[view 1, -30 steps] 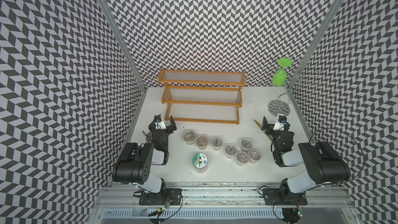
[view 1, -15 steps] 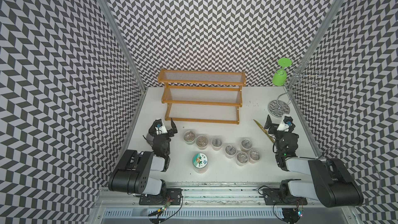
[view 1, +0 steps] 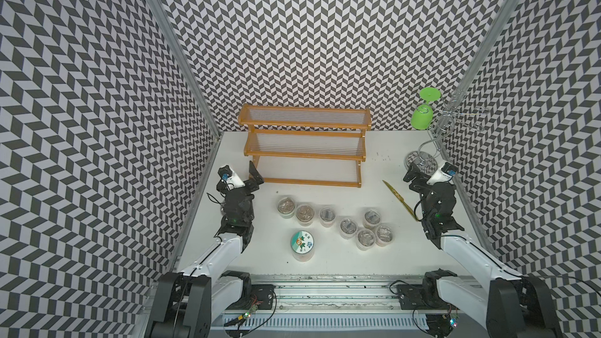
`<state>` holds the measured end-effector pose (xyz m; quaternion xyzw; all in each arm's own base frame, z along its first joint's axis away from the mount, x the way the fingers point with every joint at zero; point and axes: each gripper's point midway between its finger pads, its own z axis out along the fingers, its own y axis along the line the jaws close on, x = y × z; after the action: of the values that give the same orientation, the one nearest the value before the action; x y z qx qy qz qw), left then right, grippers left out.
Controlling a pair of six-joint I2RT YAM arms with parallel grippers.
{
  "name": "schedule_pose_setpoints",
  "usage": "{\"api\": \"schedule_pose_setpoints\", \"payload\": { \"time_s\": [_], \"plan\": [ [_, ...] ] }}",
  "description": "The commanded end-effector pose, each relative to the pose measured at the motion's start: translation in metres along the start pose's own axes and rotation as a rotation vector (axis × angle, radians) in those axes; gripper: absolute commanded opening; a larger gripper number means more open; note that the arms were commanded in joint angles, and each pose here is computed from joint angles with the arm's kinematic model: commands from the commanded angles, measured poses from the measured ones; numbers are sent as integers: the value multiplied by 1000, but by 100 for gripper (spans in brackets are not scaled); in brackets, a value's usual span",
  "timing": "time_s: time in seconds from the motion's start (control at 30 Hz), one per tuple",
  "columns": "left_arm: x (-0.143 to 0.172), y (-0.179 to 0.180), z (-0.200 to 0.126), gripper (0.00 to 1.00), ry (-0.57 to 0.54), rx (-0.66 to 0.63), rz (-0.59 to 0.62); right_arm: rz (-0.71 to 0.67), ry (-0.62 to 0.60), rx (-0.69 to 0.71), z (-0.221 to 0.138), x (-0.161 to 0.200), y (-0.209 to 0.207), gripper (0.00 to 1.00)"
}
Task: Place the seed container on the shelf
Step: Adjust the shelf at the center of the board.
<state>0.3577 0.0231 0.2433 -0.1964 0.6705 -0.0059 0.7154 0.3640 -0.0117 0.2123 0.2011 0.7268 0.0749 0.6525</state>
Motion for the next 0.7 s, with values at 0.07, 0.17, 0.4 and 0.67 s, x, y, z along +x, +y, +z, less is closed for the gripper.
{"api": "schedule_pose_setpoints", "payload": {
  "time_s": [0.07, 0.17, 0.4, 0.67],
  "plan": [
    [17, -10, -5, 99, 173, 47, -230, 68, 198, -394, -19, 20, 69, 100],
    [14, -50, -11, 100, 219, 295, -231, 80, 277, -588, -31, 28, 101, 100],
    [30, -97, -5, 99, 387, 478, -178, -23, 389, -577, 3, 46, 139, 92],
    [36, -112, -6, 100, 442, 486, -98, -100, 492, -424, 59, 67, 155, 89]
  ]
}}
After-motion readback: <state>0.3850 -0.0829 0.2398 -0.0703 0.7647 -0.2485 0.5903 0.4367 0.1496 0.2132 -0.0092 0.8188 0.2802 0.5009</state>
